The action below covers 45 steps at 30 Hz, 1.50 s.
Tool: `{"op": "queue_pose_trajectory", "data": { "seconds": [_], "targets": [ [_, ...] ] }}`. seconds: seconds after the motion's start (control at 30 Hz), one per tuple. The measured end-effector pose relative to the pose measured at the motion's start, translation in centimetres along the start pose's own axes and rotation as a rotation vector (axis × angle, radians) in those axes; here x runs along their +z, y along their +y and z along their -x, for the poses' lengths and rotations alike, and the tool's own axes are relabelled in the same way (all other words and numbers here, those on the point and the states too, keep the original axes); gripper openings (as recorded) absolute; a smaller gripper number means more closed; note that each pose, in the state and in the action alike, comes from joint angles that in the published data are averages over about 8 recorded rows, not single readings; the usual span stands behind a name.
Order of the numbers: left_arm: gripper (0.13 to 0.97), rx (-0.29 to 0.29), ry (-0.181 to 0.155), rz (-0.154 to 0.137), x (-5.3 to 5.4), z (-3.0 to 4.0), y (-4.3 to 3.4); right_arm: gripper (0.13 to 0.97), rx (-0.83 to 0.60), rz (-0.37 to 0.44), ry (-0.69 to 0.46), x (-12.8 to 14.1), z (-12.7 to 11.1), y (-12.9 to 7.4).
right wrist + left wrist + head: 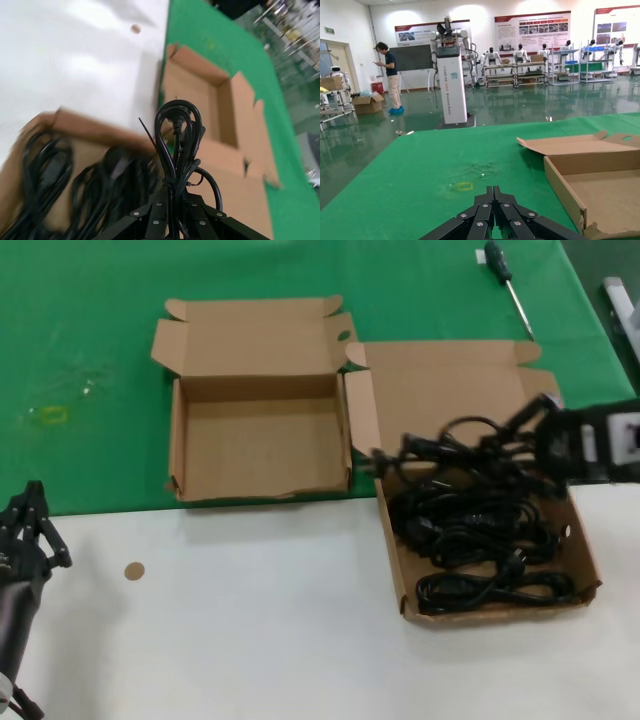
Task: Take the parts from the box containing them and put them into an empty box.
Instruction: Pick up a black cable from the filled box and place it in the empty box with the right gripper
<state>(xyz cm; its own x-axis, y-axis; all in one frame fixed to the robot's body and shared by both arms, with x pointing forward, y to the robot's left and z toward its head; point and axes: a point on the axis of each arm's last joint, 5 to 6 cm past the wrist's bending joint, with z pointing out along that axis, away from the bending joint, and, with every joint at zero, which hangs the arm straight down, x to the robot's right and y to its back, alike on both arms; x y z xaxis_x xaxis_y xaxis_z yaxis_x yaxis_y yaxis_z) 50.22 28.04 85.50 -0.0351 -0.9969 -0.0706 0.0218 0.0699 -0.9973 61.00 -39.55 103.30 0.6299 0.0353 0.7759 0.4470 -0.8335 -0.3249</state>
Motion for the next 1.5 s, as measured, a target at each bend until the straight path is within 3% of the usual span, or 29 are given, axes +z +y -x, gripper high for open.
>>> {"op": "queue_pose_trajectory", "data": {
  "seconds": [0.5,0.8,1.17,1.5],
  "targets": [
    [0.152,0.000,0.000,0.000,0.0,0.00,0.00,0.183,0.000,-0.122,0.105,7.5,-3.0,-6.5],
    [0.152,0.000,0.000,0.000,0.0,0.00,0.00,0.183,0.012,-0.150,0.118,12.2,-3.8,-9.2],
    [0.152,0.000,0.000,0.000,0.0,0.00,0.00,0.182,0.017,-0.153,0.127,17.2,-4.5,-11.1],
    [0.152,0.000,0.000,0.000,0.0,0.00,0.00,0.182,0.012,-0.121,0.127,20.1,-4.8,-10.9]
  ]
}}
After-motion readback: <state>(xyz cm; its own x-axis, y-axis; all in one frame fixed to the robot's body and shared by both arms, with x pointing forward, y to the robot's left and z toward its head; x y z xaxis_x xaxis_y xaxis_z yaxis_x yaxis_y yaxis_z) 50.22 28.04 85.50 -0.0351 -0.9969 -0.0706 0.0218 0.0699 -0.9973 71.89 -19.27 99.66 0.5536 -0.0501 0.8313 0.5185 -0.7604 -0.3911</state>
